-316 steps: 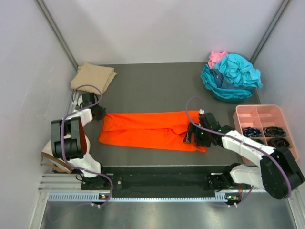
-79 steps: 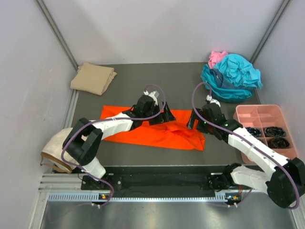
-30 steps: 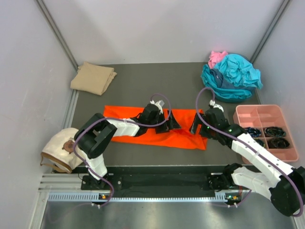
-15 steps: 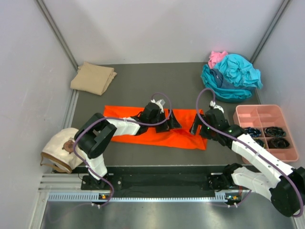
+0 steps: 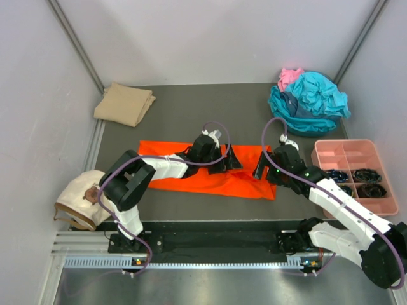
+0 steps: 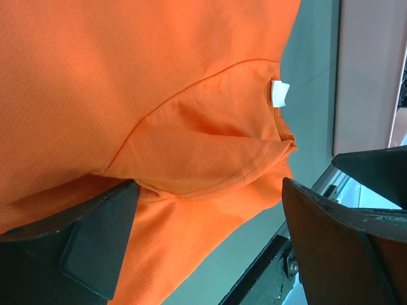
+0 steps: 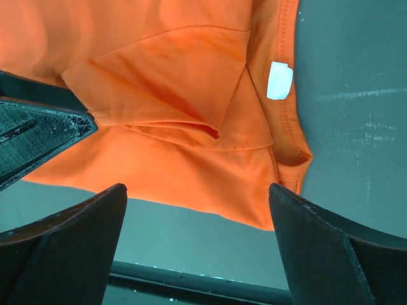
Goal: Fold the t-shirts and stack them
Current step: Fold the other side of the tshirt into a rectangle
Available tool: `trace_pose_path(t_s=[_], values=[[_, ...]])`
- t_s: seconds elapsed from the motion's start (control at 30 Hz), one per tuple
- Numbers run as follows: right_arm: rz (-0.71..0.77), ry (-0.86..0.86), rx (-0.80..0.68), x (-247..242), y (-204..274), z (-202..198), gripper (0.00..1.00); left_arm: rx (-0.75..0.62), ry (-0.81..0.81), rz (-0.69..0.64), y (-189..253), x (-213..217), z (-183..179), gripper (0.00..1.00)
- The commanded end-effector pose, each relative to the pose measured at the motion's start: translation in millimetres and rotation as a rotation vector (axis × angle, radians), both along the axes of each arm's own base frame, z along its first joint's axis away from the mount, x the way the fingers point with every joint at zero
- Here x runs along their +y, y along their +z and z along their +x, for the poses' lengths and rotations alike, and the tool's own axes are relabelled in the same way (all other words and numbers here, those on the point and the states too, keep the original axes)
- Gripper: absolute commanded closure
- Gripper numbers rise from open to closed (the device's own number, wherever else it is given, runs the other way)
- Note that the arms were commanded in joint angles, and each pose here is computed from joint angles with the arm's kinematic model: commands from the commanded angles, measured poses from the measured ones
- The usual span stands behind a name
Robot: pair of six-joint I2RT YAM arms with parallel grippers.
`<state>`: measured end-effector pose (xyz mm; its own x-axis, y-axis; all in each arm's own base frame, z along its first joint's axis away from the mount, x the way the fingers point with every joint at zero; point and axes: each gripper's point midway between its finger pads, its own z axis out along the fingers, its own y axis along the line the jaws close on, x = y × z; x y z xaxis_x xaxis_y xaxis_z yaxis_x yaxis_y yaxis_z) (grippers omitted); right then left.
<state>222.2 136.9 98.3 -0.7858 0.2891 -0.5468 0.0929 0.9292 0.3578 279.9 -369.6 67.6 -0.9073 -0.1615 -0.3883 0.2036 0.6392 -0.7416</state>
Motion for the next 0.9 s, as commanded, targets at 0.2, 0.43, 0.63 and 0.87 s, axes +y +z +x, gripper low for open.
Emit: trace_pose_path(t_s=[0.2, 0.43, 0.63, 0.87], values=[[0.01, 0.001, -0.026, 2.6, 6.0, 4.6, 0.07, -0.047, -0.001, -0.022, 4.4, -13.0, 15.1, 0.01], [0.01, 0.001, -0.026, 2.7, 5.1, 4.8, 0.07, -0.048, -0.009, -0.04, 11.5, -15.5, 14.3, 0.01], [0.015, 0.005, -0.018, 4.7, 2.3, 4.9, 0.07, -0.053, -0.013, -0.055, 21.1, -15.3, 13.7, 0.01], [0.018, 0.008, -0.016, 5.9, 2.2, 5.2, 0.07, -0.065, -0.006, -0.081, 32.6, -16.0, 13.9, 0.03]])
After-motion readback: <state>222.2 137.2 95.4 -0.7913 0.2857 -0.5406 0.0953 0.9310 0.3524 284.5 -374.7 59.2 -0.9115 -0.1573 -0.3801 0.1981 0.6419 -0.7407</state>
